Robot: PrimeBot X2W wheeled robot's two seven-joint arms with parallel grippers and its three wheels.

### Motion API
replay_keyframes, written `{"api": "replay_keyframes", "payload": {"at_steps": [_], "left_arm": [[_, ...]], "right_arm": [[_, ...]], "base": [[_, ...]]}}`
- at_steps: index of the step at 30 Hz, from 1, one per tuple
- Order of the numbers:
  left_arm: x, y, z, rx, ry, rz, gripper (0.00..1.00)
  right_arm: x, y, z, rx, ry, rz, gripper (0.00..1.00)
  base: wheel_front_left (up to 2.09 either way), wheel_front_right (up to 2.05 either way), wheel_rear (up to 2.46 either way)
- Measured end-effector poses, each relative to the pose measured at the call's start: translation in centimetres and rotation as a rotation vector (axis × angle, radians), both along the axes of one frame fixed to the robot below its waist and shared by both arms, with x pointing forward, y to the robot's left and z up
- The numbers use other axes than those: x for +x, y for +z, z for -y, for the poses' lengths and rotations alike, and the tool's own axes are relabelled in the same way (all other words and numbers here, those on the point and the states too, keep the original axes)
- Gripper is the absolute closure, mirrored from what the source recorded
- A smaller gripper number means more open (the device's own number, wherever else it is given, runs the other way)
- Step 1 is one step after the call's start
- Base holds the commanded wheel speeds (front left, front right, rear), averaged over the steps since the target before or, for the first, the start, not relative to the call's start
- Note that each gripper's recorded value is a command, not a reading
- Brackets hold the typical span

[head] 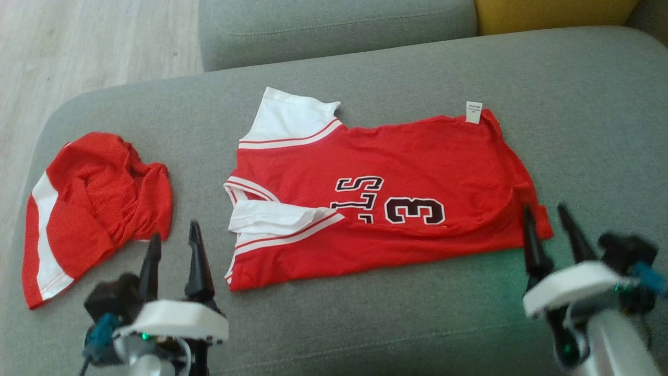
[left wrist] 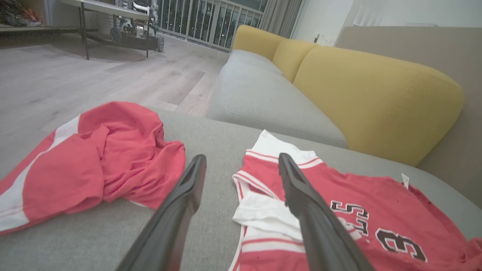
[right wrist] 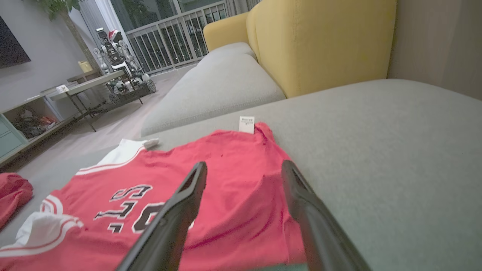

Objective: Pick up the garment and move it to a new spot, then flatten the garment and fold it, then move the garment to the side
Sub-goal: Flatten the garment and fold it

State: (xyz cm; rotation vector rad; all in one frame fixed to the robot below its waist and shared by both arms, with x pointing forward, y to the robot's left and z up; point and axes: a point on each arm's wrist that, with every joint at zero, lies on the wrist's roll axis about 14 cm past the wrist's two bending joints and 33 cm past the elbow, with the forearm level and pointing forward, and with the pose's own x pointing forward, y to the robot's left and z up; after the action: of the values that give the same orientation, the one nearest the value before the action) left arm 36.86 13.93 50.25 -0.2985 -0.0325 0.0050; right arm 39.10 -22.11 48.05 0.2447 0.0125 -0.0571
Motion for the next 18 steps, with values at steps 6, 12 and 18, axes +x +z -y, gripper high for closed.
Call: {"api": "replay_keyframes", "payload": {"at_steps": [6, 12, 18], "left_arm": [[-0.6, -1.6, 1.7, 0.006, -0.054, -0.049, 0.00], [-0.7, -4.4, 3.0, 0.032, -0.088, -0.137, 0.00], [-0.2, -8.4, 4.4, 0.090, -0.132, -0.266, 0.00]], "right_arm": [[-1.7, -0.3, 0.3, -0.023, -0.022, -0.028, 0.00], [-1.4, 0.5, 0.4, -0.041, -0.024, -0.021, 0.00], [-1.6, 0.1, 0.8, -0.041, -0.035, -0.044, 0.00]], "base": [[0.00, 0.00, 0.00], [0.00, 0.00, 0.00], [0.00, 0.00, 0.00]]}}
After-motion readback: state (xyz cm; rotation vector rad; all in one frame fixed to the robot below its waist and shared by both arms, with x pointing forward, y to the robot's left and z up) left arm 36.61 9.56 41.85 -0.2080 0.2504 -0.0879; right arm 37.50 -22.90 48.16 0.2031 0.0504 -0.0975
